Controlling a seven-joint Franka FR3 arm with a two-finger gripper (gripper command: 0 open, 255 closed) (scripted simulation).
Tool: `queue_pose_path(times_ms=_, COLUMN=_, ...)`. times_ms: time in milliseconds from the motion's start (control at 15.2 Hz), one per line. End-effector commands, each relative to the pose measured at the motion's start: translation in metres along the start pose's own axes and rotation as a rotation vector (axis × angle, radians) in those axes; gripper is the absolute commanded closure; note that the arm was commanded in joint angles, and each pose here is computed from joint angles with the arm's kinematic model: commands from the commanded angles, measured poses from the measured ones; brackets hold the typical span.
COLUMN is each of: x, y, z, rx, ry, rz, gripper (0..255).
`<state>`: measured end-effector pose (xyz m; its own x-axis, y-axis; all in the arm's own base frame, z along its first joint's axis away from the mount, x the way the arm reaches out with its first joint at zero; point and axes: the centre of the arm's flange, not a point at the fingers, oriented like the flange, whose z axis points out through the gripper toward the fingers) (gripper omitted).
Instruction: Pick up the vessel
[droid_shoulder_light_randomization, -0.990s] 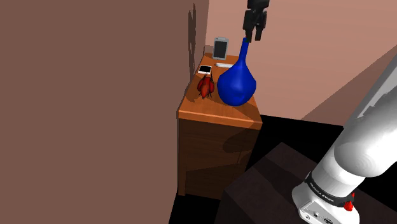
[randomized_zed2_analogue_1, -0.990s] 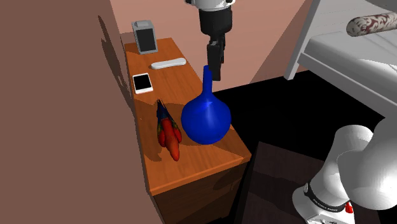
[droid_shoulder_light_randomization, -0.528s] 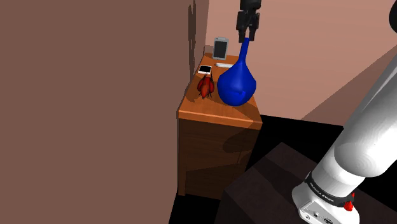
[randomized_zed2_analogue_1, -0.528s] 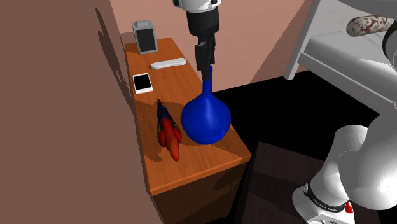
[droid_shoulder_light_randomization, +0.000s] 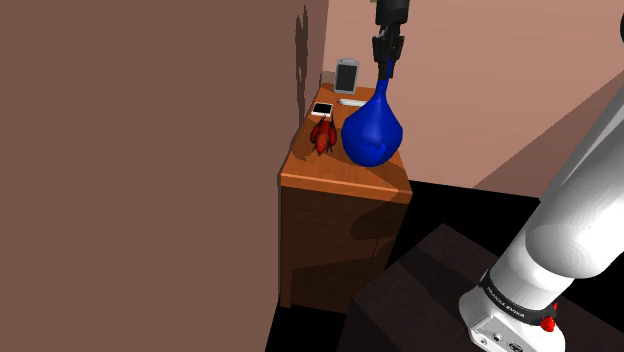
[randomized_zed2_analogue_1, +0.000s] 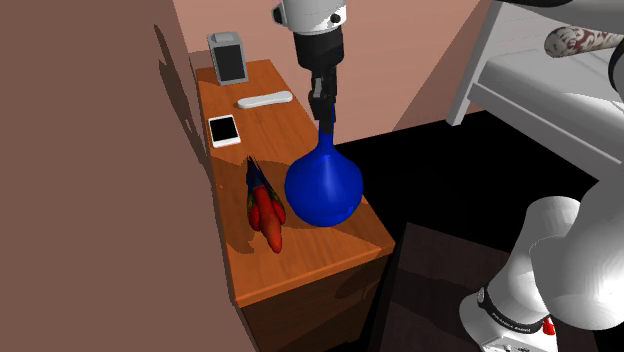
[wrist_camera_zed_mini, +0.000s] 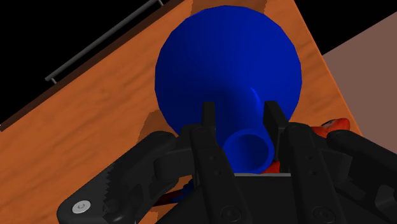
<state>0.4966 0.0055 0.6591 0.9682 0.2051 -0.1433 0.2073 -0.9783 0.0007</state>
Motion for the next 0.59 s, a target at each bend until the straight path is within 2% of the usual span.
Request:
queue_pose_path(times_ms=0, x=0.000, y=0.000, z=0.001, rx=0.000, ry=-0.001, rz=0.000, gripper=255)
queue_pose_path(times_ms=330, x=0.000, y=0.000, z=0.000, rx=0.000, ry=-0.001, rz=0.000, gripper=255)
queue_pose_path(times_ms=528, x=-0.002, y=0.000, z=-0.015, rx=0.000, ry=-0.001, rz=0.000, gripper=255)
